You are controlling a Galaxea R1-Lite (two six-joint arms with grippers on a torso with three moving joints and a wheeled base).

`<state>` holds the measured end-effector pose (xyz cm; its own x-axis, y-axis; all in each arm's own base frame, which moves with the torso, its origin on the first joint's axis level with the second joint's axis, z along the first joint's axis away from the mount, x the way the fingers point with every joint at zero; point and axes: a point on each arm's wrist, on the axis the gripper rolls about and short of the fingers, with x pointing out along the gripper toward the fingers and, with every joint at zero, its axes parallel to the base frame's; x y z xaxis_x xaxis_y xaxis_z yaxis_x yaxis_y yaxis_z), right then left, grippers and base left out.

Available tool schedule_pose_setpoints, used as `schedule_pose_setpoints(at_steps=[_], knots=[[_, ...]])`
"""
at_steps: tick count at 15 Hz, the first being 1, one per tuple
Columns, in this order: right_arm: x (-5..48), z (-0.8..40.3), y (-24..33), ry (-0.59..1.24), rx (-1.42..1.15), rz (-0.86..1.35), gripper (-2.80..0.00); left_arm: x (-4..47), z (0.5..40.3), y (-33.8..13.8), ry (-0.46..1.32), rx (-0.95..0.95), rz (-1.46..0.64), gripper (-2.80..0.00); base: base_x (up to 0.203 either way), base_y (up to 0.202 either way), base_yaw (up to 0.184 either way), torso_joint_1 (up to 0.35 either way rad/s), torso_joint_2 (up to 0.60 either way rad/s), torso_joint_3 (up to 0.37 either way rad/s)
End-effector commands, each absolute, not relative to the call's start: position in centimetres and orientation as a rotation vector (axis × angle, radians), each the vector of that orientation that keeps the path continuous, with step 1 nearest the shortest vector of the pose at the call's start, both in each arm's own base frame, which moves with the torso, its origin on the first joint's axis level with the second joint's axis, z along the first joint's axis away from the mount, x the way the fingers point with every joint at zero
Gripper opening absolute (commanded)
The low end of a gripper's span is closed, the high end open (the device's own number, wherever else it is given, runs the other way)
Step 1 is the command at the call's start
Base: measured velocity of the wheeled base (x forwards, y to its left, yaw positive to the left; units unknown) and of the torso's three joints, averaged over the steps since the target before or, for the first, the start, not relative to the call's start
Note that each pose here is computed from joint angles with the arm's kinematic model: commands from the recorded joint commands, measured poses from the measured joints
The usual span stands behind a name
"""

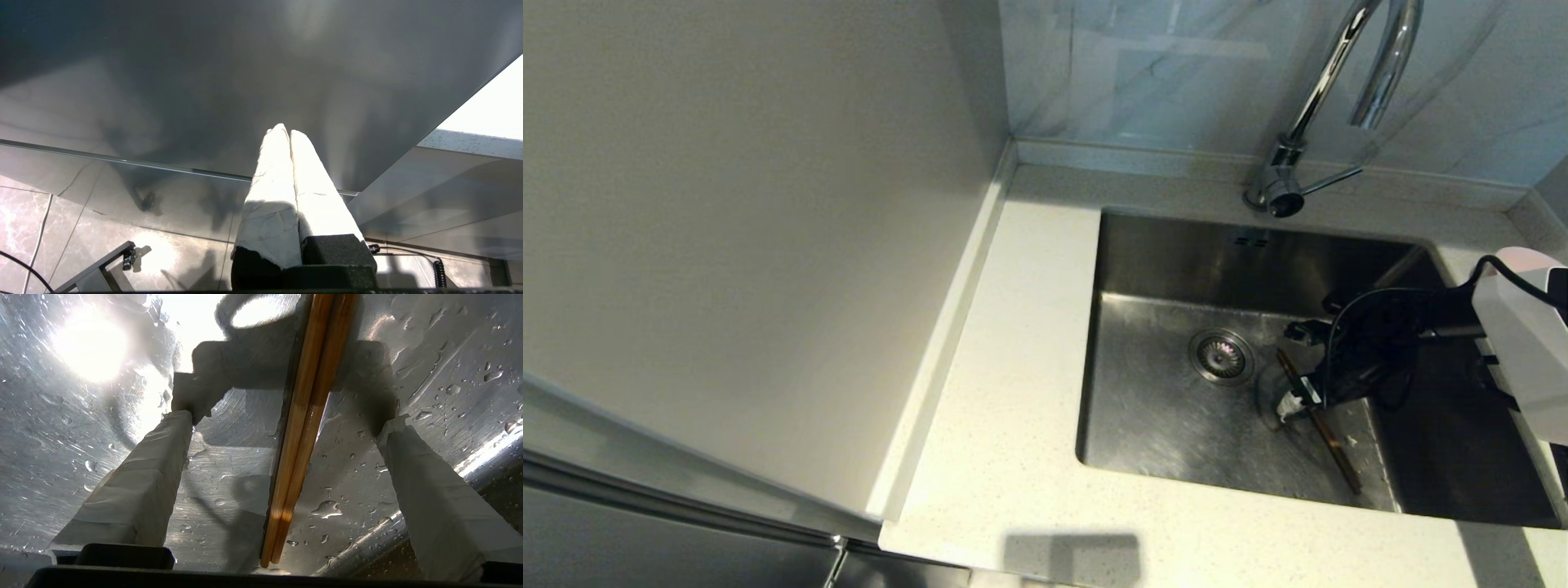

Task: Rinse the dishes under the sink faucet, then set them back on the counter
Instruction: Place the chopsticks on the bowl

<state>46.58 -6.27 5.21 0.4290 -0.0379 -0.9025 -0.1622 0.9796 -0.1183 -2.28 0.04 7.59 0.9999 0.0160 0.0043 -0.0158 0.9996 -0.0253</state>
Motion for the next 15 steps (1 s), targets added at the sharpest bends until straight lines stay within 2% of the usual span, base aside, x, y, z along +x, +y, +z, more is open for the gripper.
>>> schedule_pose_setpoints(at_steps=[1,15], knots=[[46.5,5.2,-6.3,1.131,-0.199,0.078,-2.8,-2.3,7.6,0.0,-0.008,-0.026,0.017,-2.8,0.0,0.0,0.0,0.0,0.0,0.0],[46.3,6.8,-6.5,1.101,-0.218,0.045,-2.8,-2.3,7.6,0.0,-0.008,-0.026,0.017,-2.8,0.0,0.0,0.0,0.0,0.0,0.0]])
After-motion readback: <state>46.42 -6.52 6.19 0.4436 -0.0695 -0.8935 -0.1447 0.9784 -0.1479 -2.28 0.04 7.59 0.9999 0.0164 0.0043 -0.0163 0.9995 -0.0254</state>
